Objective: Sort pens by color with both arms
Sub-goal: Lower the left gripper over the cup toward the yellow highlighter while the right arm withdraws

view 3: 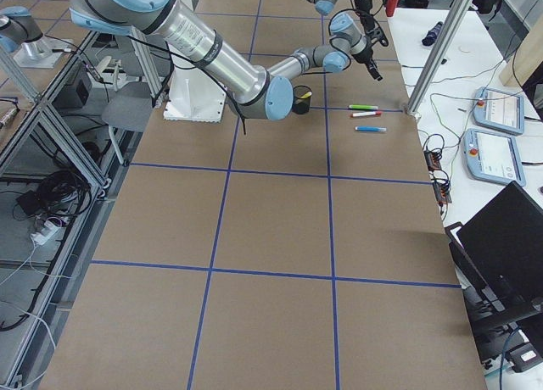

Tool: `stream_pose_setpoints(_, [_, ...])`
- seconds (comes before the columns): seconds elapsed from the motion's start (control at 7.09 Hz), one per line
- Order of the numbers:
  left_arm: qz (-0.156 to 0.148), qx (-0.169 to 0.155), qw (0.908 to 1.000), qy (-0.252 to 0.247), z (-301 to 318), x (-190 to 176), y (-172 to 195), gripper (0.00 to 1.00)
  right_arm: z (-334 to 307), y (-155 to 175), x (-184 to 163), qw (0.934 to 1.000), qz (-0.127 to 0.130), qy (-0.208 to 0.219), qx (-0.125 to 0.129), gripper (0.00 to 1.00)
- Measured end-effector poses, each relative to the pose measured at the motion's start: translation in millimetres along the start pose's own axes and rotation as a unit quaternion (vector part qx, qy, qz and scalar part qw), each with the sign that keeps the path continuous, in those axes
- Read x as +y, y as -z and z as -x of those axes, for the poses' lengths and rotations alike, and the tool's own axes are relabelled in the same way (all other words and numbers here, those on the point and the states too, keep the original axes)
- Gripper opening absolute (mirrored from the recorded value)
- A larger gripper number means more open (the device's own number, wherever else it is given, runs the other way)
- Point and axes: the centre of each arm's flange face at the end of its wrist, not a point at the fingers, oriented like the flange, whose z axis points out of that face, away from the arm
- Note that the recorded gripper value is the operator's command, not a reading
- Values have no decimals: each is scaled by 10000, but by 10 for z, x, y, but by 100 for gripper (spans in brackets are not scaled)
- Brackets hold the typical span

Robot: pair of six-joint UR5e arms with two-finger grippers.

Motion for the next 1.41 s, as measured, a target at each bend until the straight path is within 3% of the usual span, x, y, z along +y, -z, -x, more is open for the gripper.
stream_pose_setpoints(0.28, [576,-87,9982,127,-782,164,87,100,-460,433,-613,9952,909,-370,48,100])
stream_pose_setpoints(0.56, [1158,-320,9927,-105,-1851,740,-31,100,-1179,656,-870,9775,1916,-885,7,100])
stream_pose_setpoints(0.7, [1465,-604,9868,-346,-2346,1062,-82,100,-1622,670,-814,9676,2268,-1112,-31,100])
stream_pose_setpoints(1.13, [2260,-1248,9617,-924,-3181,1705,-506,99,-2552,774,-481,9324,3108,-1843,30,100])
stream_pose_setpoints(1.27, [2460,-1406,9536,-1020,-3272,1867,-679,99,-2656,872,-403,9237,3266,-2002,87,100])
stream_pose_setpoints(1.41, [2641,-1554,9458,-1071,-3306,2057,-804,98,-2758,934,-309,9192,3345,-2073,130,100])
